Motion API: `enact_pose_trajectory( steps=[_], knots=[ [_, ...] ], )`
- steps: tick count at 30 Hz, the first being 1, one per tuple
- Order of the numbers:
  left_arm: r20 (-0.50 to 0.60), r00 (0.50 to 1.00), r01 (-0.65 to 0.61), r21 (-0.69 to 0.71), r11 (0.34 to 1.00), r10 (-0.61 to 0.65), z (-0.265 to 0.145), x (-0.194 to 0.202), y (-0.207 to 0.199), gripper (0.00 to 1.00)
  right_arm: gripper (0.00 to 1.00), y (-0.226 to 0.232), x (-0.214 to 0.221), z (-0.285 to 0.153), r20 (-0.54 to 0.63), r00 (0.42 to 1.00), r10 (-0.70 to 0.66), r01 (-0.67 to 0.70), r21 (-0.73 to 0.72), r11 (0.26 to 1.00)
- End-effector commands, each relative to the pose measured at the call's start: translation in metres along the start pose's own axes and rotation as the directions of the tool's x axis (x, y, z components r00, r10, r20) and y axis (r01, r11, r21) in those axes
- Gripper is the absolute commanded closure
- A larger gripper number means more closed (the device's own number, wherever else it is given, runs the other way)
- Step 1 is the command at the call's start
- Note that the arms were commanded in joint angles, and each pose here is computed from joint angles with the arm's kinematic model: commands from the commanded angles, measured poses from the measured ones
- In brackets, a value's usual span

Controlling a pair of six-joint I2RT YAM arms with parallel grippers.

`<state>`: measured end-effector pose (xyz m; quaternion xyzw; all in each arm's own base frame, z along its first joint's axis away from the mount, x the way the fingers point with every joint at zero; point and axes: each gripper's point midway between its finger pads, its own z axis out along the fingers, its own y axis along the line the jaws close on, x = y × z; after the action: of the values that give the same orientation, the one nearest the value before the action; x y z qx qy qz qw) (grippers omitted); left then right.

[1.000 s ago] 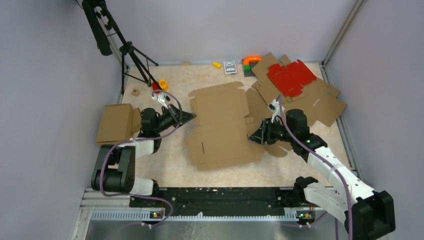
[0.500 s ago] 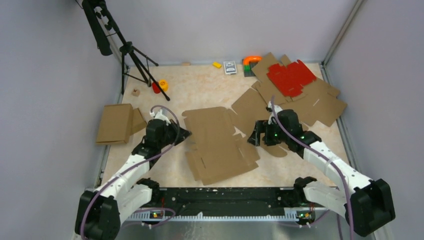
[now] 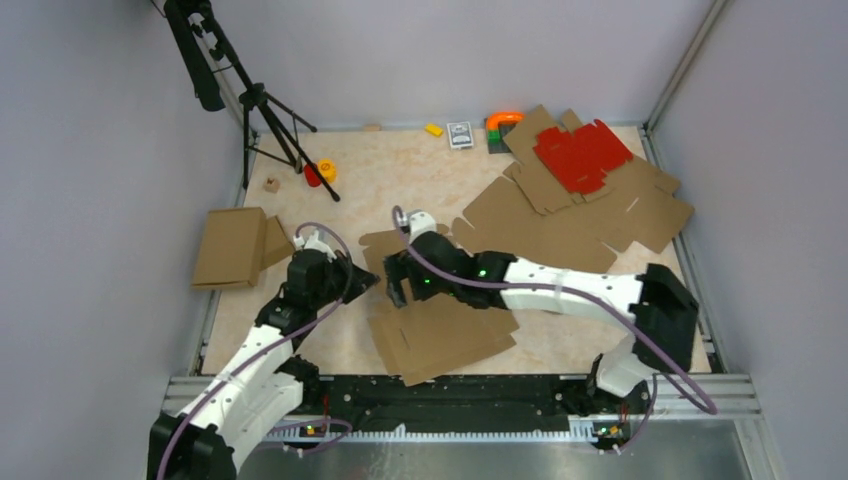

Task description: Fold the paper box

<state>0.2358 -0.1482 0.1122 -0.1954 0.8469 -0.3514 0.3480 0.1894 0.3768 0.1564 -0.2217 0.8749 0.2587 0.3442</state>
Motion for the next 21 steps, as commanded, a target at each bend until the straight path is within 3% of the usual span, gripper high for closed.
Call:
enact_pose_trajectory(
  steps=[1,13,21],
  knots=[
    [0.021,1.000,-0.004,0.035,0.999,0.004,-0.007,-0.008,-0.015,0.96,0.16,0.030,-0.028,0.022,0.093,0.995,-0.035,0.028,0.083,0.996],
    [0.012,1.000,0.005,0.067,0.998,-0.005,-0.013,-0.009,-0.026,0.95,0.20,0.064,0.004,0.046,0.078,0.991,-0.107,0.105,0.034,0.994],
    [0.020,1.000,0.003,0.067,0.998,-0.004,-0.015,-0.012,-0.028,0.95,0.23,0.043,0.015,0.054,0.038,0.983,-0.180,0.168,0.208,0.963]
  ],
)
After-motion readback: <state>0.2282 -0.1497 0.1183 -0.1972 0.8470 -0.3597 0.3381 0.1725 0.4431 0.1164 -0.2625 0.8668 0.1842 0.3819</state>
